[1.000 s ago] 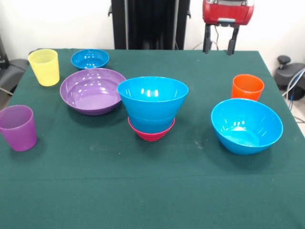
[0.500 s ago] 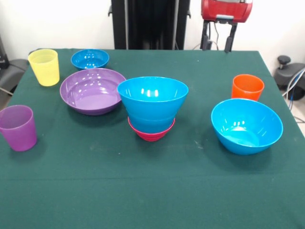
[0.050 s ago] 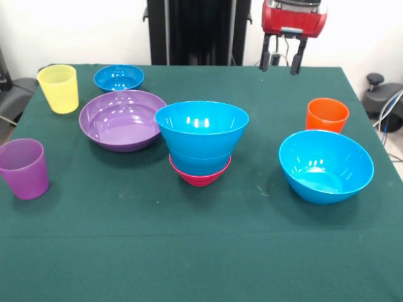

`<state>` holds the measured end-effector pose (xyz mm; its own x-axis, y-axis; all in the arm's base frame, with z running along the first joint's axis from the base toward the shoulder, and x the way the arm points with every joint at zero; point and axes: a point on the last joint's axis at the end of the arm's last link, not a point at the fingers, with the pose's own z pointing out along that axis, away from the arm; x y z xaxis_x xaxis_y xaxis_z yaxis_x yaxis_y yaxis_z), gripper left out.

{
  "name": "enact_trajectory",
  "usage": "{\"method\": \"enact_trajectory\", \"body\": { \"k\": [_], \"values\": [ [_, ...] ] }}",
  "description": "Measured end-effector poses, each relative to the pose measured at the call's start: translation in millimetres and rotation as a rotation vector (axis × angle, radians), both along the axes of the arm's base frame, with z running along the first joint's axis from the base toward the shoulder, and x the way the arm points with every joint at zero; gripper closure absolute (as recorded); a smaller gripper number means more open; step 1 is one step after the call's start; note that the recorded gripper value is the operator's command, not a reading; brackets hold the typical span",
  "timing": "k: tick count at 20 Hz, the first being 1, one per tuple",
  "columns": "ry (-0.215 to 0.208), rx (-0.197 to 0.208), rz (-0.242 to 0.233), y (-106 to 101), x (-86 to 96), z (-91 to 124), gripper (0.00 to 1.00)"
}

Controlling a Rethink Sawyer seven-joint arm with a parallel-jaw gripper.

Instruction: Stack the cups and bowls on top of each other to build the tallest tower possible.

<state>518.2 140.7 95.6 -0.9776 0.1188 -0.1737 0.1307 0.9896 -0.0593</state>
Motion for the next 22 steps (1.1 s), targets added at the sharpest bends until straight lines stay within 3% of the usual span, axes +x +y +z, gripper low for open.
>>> {"method": "enact_trajectory", "body": {
  "k": [7,12,22],
  "values": [
    [0.035,-0.010,0.031,23.9,-20.5,-24.7,0.00],
    [0.046,0.000,0.023,38.4,-28.3,-34.1,0.00],
    [0.031,-0.001,-0.020,36.2,-26.1,-32.5,0.00]
  ]
}}
